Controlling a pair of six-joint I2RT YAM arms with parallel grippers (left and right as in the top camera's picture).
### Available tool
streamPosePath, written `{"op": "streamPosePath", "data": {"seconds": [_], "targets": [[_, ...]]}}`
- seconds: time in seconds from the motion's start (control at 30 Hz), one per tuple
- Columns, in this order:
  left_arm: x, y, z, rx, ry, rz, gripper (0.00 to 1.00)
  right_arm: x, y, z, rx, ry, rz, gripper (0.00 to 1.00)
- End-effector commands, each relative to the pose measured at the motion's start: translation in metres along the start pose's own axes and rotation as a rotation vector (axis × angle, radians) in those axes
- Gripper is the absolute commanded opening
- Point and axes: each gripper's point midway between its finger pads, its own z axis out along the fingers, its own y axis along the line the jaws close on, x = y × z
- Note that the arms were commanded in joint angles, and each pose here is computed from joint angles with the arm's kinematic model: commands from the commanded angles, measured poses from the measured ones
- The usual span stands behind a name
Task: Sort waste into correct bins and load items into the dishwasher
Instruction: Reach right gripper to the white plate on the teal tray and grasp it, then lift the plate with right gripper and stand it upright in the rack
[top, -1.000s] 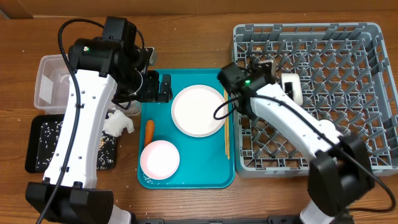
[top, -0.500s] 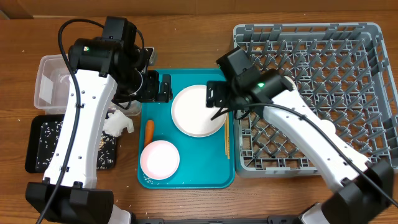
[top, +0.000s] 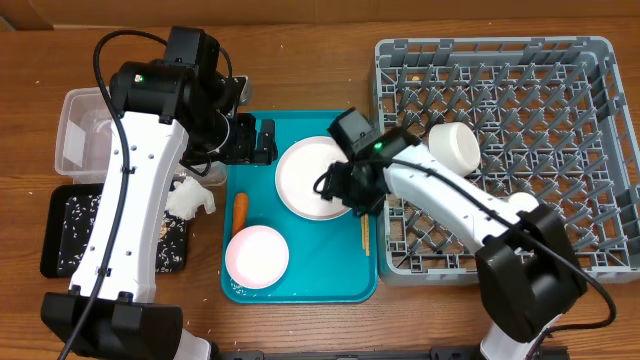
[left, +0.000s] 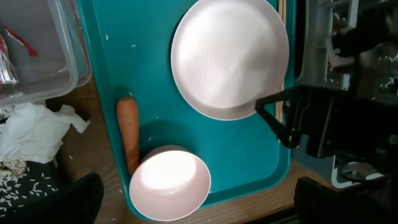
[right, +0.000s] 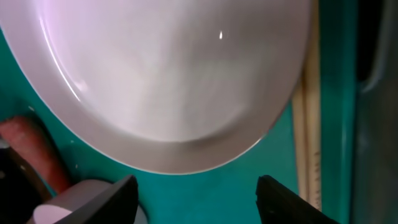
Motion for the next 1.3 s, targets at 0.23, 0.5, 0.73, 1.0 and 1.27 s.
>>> {"op": "streamPosePath", "data": {"seconds": [0.23, 0.5, 0.73, 1.0, 1.27], "targets": [[-0.002, -0.003, -0.002, 0.001, -0.007, 0.016, 1.0, 0.023, -0.001, 0.041, -0.056, 0.017, 0.144, 0.53], [-0.002, -0.003, -0.002, 0.001, -0.007, 0.016, 1.0, 0.021, -0.015, 0.057, -0.058, -0.012, 0.188, 0.33], [-0.002, -0.003, -0.002, 0.001, -0.007, 0.016, 1.0, 0.007, 0.012, 0.033, -0.102, -0.064, -0.038, 0.04], [-0.002, -0.003, -0.002, 0.001, -0.007, 0.016, 1.0, -0.018, 0.023, -0.021, -0.015, -0.175, -0.125, 0.04], [-0.002, -0.003, -0.002, 0.001, -0.007, 0.016, 1.0, -0.081, 0.004, -0.106, 0.165, -0.431, -0.092, 0.04]]}}
